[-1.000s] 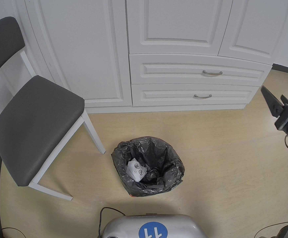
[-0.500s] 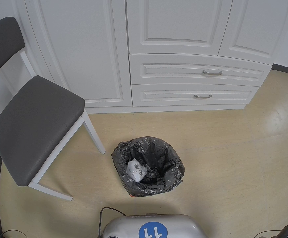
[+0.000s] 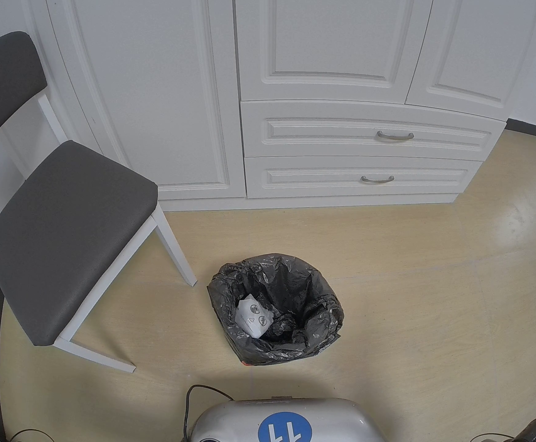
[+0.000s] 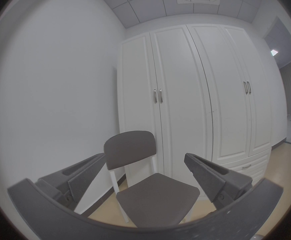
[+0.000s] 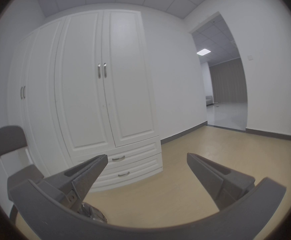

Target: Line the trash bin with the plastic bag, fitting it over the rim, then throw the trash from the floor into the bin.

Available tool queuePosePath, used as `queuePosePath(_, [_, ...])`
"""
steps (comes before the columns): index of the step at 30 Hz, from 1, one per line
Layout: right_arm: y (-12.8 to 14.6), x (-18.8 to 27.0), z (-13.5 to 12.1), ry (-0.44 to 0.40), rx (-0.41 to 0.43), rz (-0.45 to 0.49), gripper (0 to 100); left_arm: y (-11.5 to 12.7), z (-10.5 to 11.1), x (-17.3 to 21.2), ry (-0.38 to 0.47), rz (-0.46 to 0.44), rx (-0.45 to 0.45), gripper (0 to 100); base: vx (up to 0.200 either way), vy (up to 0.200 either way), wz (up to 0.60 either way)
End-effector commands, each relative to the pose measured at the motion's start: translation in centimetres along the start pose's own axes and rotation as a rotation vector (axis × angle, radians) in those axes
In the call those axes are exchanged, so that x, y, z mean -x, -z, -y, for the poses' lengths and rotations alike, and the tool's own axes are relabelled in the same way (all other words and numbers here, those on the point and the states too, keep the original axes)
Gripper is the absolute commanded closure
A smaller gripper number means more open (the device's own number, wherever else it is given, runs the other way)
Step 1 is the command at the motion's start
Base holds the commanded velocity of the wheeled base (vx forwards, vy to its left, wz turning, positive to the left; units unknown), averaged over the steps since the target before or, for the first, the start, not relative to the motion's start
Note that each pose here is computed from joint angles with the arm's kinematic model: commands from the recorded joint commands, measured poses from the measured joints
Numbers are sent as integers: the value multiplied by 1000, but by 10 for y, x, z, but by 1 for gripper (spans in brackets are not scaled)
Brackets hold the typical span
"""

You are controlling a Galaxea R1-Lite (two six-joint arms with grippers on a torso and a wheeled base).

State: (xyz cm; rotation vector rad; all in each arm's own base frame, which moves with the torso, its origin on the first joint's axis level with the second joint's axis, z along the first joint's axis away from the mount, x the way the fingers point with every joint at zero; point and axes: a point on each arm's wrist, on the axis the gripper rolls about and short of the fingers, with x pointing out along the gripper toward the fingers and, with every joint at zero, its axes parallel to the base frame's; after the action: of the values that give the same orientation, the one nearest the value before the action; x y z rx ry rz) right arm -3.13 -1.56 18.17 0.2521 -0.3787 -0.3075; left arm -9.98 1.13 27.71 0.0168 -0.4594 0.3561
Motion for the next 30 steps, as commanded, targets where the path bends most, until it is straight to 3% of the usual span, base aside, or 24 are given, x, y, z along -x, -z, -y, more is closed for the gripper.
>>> queuePosePath(1, [5, 16, 6, 64, -48, 81, 0, -1, -7, 32, -47, 74, 11, 0, 0, 0, 0])
queuePosePath(4, [12, 24, 6, 100, -42, 105, 0, 1, -10, 41, -47, 75, 11, 0, 0, 0, 0])
queuePosePath(11, [39, 27, 10, 51, -22, 68, 0, 9, -17, 52, -24, 60, 44, 0, 0, 0, 0])
queuePosePath(13, [46, 26, 11, 41, -17, 66, 0, 10, -18, 53, -24, 47, 108, 0, 0, 0, 0])
queuePosePath(19, [59, 25, 12, -35, -10, 46, 0, 19, -17, 58, -15, 0, 94, 0, 0, 0, 0])
queuePosePath(27, [63, 25, 11, -96, 1, 15, 0, 54, -10, 52, -14, -135, 62, 0, 0, 0, 0])
queuePosePath(30, [73, 25, 12, -111, 34, -79, 0, 86, -2, 40, -12, -227, 25, 0, 0, 0, 0])
